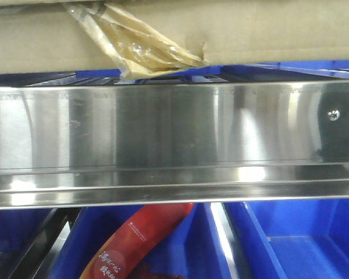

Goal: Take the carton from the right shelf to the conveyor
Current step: 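Lift the carton with both grippers and pull it off the shelf, then hold the carton with both grippers while the base turns away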

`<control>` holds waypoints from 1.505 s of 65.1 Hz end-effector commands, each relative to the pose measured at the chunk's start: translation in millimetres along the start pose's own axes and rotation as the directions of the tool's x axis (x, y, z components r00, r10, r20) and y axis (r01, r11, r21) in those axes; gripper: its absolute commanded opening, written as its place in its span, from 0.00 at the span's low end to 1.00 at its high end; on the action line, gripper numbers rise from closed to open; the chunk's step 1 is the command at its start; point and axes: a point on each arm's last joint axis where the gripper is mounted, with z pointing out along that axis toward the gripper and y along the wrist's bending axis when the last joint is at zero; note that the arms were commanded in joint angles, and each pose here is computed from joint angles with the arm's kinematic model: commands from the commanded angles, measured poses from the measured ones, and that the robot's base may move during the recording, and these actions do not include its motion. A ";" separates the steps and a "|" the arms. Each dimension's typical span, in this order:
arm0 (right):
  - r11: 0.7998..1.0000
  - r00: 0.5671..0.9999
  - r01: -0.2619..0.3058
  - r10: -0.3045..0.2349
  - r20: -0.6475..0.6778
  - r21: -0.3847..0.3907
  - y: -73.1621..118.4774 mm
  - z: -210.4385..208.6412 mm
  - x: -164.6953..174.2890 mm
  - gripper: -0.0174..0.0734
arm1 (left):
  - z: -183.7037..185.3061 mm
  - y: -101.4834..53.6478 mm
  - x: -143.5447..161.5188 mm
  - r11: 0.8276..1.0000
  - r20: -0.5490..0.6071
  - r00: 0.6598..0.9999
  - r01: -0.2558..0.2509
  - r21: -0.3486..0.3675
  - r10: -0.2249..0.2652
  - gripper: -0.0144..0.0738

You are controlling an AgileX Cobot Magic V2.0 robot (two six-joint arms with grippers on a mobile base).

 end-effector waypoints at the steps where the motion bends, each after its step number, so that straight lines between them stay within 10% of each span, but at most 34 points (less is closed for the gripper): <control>1: 1.000 0.999 0.018 -0.018 0.049 -0.007 -0.2 -6.0 -2.4 0.12 | -8.9 -2.6 -2.6 0.999 0.050 0.999 -0.008 0.033 0.006 0.14; 98: 0.999 0.979 0.020 -0.014 0.204 -0.026 1.7 -7.9 -16.5 0.12 | -8.4 -4.1 -5.1 0.999 0.075 0.997 -0.008 0.047 0.004 0.14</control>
